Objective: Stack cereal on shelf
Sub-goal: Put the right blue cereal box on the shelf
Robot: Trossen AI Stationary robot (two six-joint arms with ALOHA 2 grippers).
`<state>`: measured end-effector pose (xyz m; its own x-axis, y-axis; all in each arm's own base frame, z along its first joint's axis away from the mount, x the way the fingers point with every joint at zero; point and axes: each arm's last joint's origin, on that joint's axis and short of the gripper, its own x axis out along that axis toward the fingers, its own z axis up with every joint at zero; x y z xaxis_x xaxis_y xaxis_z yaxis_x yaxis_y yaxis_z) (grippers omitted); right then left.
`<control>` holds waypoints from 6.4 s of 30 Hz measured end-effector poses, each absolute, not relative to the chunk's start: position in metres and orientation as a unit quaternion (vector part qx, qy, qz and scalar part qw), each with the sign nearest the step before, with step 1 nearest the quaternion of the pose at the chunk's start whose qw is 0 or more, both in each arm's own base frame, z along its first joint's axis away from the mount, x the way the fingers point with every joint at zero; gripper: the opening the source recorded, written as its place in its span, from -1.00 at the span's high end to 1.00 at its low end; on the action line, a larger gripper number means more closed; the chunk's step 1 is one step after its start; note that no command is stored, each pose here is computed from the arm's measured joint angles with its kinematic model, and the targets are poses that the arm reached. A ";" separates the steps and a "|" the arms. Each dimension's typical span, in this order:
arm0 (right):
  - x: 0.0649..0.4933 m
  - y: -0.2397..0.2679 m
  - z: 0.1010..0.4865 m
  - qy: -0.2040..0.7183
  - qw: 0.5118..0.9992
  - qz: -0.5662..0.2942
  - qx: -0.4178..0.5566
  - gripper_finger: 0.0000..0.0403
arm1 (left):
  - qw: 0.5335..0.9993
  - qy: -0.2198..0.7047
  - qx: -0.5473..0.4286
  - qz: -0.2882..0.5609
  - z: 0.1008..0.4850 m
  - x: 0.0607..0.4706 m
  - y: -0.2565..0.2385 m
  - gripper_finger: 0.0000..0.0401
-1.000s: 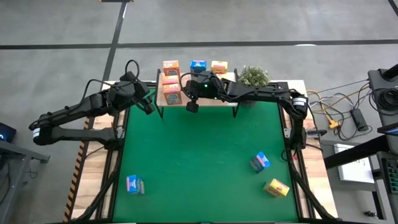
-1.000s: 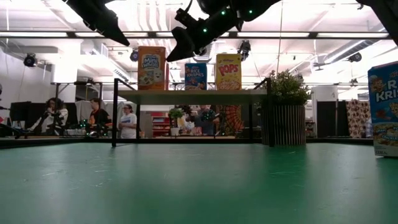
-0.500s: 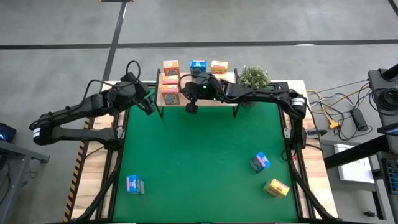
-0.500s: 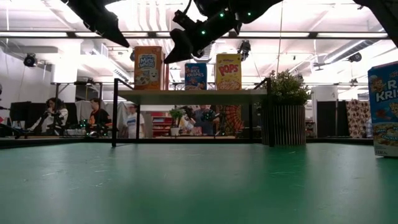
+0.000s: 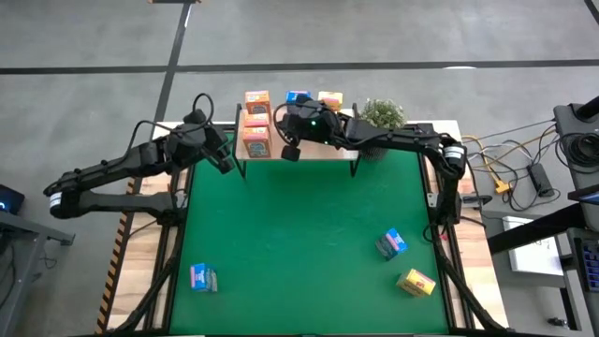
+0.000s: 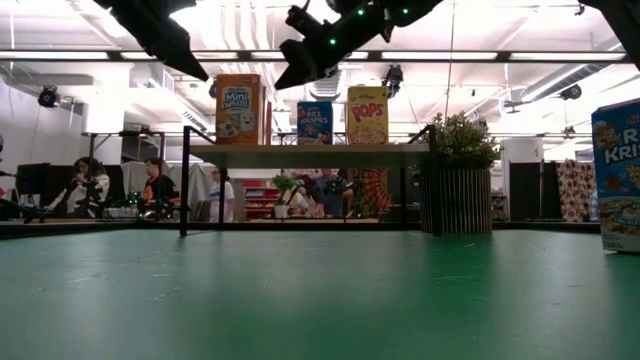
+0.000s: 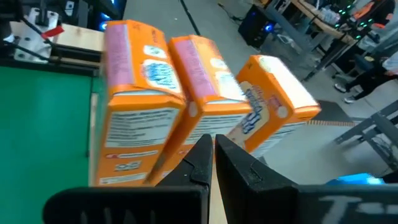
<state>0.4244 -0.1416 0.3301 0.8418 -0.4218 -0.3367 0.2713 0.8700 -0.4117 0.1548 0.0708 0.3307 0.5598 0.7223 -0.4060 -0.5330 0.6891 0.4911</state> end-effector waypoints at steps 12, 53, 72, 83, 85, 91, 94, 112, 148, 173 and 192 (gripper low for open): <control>0.417 -0.142 0.360 0.248 0.935 -0.175 -0.184 0.96 | 0.868 0.278 0.138 0.387 0.334 0.153 0.077 0.74; 0.287 0.060 0.371 0.614 0.749 -0.104 0.227 0.96 | 0.981 0.159 0.041 0.100 0.341 0.179 -0.029 1.00; 0.191 0.069 0.293 0.601 0.653 -0.294 0.356 0.93 | 0.980 0.169 0.044 0.099 0.338 0.185 -0.031 1.00; 0.187 0.068 0.278 0.610 0.632 -0.307 0.366 0.17 | 0.979 0.172 0.051 0.099 0.336 0.187 -0.032 1.00; 0.189 0.068 0.276 0.607 0.636 -0.301 0.370 0.00 | 0.979 0.172 0.051 0.099 0.336 0.187 -0.032 1.00; 0.189 0.070 0.274 0.615 0.629 -0.292 0.374 -0.41 | 0.979 0.172 0.051 0.099 0.336 0.187 -0.032 1.00; 0.189 0.072 0.275 0.613 0.634 -0.286 0.375 -0.52 | 0.979 0.172 0.051 0.099 0.336 0.187 -0.032 1.00; 0.207 0.096 0.250 0.643 0.638 -0.268 0.327 -0.61 | 0.979 0.172 0.051 0.099 0.336 0.187 -0.032 1.00; 0.207 0.096 0.254 0.638 0.642 -0.263 0.332 0.18 | 0.979 0.173 0.051 0.099 0.336 0.187 -0.032 1.00; 0.295 0.062 0.350 0.473 0.838 -0.177 0.206 0.18 | 0.978 0.172 0.071 0.095 0.335 0.193 -0.033 1.00; 0.387 -0.002 0.409 0.428 0.893 -0.131 0.037 0.18 | 0.978 0.172 0.071 0.095 0.335 0.194 -0.033 1.00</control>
